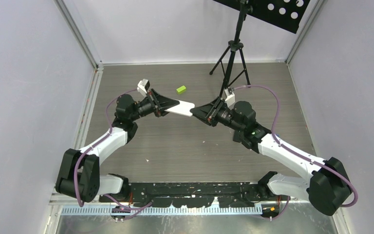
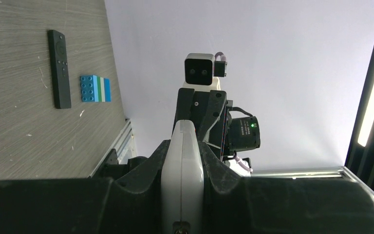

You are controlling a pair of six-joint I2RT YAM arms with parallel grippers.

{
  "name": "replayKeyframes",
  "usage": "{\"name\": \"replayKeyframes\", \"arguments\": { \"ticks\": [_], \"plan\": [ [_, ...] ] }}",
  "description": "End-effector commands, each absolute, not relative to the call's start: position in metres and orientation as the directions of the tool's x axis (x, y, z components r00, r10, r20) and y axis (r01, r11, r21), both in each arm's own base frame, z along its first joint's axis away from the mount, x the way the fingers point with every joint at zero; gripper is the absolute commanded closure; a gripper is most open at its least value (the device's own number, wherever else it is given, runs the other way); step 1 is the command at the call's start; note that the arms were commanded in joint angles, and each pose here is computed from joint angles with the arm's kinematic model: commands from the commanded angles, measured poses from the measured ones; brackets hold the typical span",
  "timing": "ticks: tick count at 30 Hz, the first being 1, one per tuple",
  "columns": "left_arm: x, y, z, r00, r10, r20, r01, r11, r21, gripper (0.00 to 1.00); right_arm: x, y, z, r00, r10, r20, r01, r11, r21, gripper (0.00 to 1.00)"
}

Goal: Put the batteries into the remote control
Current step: Load the battery cover into the remote control.

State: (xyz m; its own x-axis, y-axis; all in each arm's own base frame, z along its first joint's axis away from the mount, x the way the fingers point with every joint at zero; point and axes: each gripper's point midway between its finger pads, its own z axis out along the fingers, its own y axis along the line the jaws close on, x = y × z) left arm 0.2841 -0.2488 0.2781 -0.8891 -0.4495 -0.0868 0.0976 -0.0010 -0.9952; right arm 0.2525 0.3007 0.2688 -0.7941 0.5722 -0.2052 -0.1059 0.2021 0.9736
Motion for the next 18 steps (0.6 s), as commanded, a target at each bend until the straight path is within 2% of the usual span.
{"name": "replayKeyframes", "arguments": {
  "ticks": [1, 12, 18],
  "plan": [
    [0.260, -0.249, 0.333, -0.893, -0.402, -0.204, 0.266, -0.103, -0.959, 1.00, 0.259, 0.307, 0.241, -0.810, 0.551, -0.201, -0.070, 0.249, 0.966, 0.77],
    [0.223, -0.276, 0.331, -0.914, -0.219, -0.342, 0.372, -0.113, -0.921, 1.00, 0.262, 0.339, 0.239, -0.869, 0.458, -0.188, -0.104, 0.202, 0.974, 0.79],
    [0.207, -0.292, 0.327, -0.922, -0.131, -0.366, 0.382, -0.131, -0.915, 1.00, 0.261, 0.349, 0.238, -0.881, 0.424, -0.211, -0.129, 0.215, 0.968, 0.78]
  ]
}}
